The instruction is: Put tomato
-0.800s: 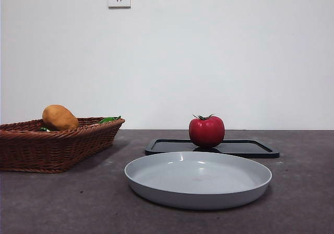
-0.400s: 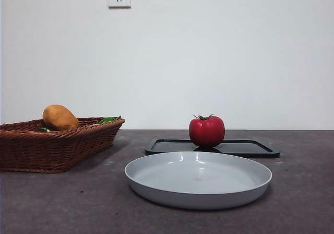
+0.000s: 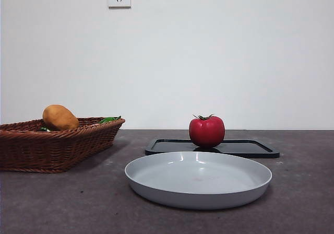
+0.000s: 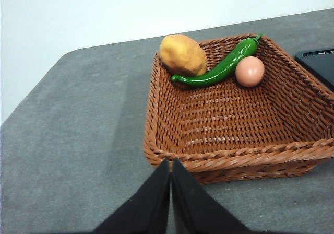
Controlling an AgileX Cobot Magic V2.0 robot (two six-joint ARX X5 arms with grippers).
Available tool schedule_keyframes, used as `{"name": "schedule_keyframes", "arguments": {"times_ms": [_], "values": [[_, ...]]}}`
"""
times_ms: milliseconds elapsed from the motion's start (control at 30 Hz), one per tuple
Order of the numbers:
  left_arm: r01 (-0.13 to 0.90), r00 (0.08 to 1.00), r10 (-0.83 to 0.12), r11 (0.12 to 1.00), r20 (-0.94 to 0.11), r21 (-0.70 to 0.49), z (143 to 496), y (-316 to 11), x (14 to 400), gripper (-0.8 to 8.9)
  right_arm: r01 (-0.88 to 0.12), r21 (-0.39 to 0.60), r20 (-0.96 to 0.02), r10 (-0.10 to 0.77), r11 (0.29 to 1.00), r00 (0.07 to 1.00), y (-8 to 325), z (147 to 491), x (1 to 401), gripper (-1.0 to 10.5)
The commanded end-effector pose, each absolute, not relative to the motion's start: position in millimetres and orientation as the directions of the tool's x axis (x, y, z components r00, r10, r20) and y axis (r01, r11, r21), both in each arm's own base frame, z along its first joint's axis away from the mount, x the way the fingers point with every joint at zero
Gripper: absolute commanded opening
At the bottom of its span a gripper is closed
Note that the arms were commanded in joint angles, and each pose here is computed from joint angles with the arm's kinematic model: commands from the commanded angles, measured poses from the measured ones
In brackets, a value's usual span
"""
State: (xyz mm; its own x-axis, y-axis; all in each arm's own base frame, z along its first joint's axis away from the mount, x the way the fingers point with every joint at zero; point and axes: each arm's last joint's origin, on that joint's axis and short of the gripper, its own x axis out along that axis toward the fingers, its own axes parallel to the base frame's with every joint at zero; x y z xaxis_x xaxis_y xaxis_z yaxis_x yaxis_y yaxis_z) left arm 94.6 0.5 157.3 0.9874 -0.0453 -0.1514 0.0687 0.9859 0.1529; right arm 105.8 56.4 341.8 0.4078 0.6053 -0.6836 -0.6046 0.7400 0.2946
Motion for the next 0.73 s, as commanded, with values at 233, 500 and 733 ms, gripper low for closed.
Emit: {"name": "schedule_keyframes", "arguments": {"times_ms": [233, 500, 733], "values": [[0.068, 0.983, -0.042, 0.987, -0.179, 0.144, 150.1, 0.7, 95.3, 0.07, -0.630, 0.240, -0.665, 0.598, 0.739, 0.448, 56.7, 346.1, 107.9, 0.1], [0.068, 0.983, -0.042, 0.987, -0.179, 0.144, 150.1, 0.7, 95.3, 0.07, -0.525, 0.071, -0.333, 0.516, 0.848, 0.789, 33.2, 353.2, 108.2, 0.1], [0.068, 0.983, -0.042, 0.987, -0.179, 0.144, 150.1, 0.7, 95.3, 0.07, -0.349, -0.007, -0.127, 0.346, 0.937, 0.930, 13.3, 290.8, 103.3, 0.1]]}}
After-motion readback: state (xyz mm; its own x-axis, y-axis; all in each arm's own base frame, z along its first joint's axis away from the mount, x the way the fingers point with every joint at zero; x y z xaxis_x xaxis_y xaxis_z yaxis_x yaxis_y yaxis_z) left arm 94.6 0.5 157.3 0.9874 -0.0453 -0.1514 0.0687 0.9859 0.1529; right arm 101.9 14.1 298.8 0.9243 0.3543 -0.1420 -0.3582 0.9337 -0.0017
